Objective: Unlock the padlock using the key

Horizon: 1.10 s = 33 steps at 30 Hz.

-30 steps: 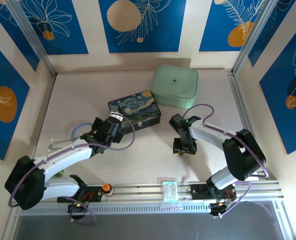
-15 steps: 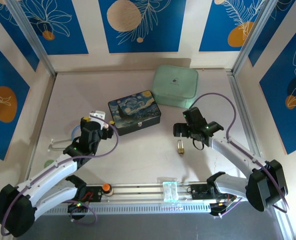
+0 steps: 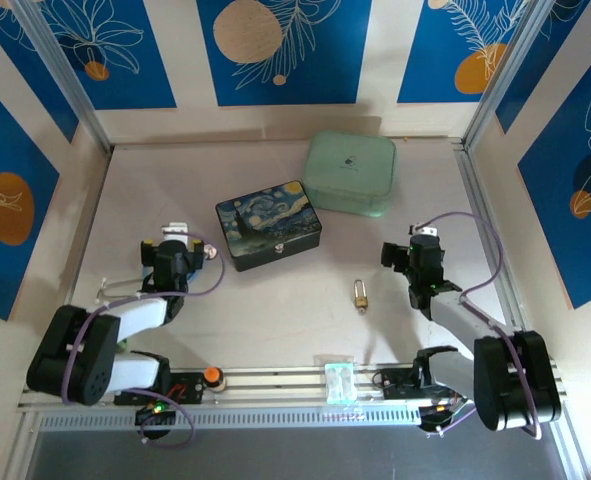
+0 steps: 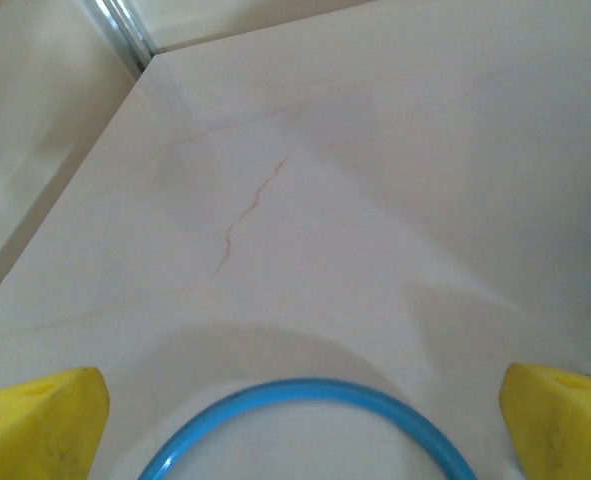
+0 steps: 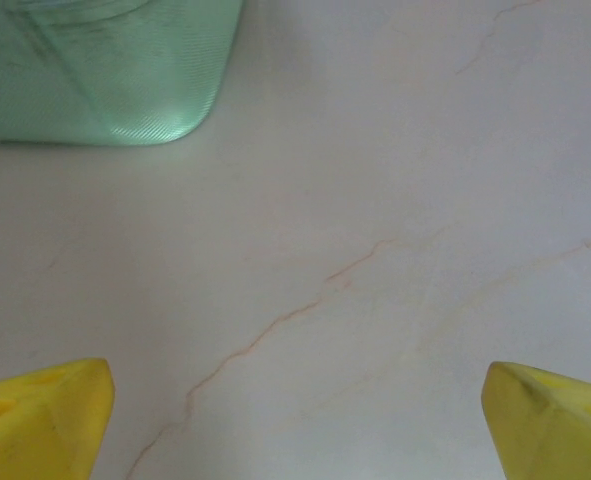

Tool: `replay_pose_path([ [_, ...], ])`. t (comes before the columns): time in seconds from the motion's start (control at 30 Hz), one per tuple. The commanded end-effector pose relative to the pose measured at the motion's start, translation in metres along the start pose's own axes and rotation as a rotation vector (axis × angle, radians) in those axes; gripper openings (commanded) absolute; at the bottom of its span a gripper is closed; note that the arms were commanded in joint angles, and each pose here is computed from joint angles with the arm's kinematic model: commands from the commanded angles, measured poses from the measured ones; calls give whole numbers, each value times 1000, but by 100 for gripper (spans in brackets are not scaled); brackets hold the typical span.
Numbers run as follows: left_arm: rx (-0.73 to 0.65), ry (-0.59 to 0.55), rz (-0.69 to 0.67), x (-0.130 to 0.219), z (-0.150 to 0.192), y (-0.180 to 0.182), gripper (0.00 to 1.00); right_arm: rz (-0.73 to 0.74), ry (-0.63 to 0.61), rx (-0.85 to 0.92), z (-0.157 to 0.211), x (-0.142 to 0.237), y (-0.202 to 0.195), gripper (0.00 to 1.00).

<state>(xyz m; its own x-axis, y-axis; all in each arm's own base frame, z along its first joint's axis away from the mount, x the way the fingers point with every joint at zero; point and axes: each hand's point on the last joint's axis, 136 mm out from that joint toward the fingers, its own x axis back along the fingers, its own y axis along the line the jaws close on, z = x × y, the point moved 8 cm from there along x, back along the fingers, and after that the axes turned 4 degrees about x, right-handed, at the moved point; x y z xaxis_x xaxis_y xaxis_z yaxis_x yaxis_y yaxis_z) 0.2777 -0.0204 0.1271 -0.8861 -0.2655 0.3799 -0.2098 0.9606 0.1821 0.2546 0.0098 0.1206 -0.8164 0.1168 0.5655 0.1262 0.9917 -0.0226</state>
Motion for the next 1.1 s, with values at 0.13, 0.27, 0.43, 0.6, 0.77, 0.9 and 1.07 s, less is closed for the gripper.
replay_pose_path([
  [0.13,120,-143,53,-26,-17,5,99,-100,-306,38,-48,-14,13,95],
  [0.27,122,-145,100,-27,-14,5,100,-135,-285,82,-50,-31,19,95],
  [0.43,86,-126,142,-42,-10,-4,100,-167,-224,46,-48,-49,13,95],
  [0.6,96,-89,147,-41,-8,-3,100,-181,-234,27,-41,-54,9,99],
  [0.77,90,-105,144,-40,-8,-3,100,-176,-235,29,-41,-54,10,99],
  [0.9,93,-106,145,-40,-9,-3,99,-176,-237,31,-41,-53,10,99],
  [1.07,93,-105,145,-40,-9,-3,99,-190,-226,18,-41,-55,8,99],
])
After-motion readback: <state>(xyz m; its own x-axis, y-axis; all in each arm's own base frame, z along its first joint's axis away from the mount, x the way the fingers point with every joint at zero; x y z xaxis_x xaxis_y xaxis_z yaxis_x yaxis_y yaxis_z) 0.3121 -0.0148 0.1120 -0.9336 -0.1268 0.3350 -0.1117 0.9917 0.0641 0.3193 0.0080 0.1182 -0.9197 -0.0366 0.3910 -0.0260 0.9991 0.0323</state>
